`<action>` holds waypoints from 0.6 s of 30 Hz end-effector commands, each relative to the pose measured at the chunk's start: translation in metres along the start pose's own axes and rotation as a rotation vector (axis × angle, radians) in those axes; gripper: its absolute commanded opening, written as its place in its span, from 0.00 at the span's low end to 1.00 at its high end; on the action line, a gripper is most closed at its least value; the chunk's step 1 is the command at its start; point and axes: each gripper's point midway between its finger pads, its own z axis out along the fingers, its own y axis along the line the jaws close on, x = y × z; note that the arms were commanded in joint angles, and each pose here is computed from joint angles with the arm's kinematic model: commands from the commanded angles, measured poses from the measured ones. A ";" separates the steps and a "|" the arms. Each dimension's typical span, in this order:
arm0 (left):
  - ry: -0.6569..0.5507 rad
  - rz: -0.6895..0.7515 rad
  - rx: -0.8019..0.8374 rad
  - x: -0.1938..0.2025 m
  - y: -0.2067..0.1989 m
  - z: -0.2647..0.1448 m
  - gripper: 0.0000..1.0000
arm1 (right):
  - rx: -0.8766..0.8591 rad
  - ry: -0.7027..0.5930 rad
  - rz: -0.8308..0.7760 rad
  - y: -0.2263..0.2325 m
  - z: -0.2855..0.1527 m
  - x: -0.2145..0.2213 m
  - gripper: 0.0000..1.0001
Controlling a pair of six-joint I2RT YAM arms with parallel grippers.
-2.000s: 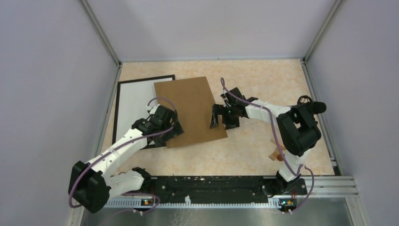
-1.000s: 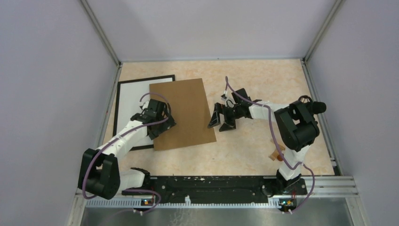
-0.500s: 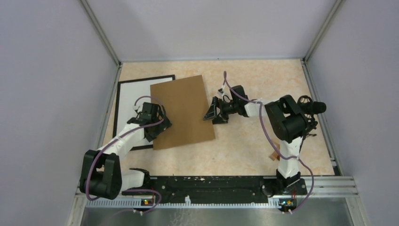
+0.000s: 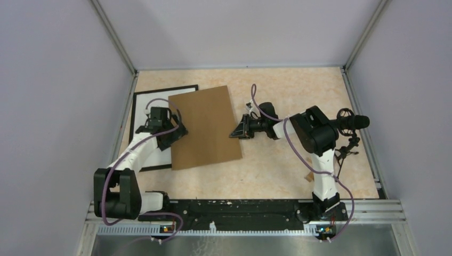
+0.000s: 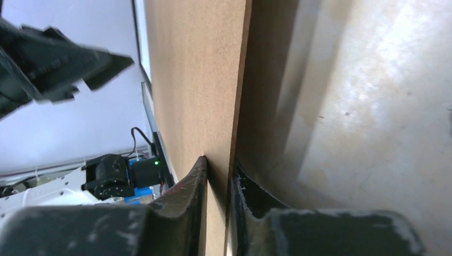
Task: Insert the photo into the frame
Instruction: Place the photo frame item in the photo frame.
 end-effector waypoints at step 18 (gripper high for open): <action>-0.545 -0.030 -0.253 -0.268 0.114 0.036 0.99 | -0.149 -0.082 -0.112 0.017 -0.002 -0.008 0.00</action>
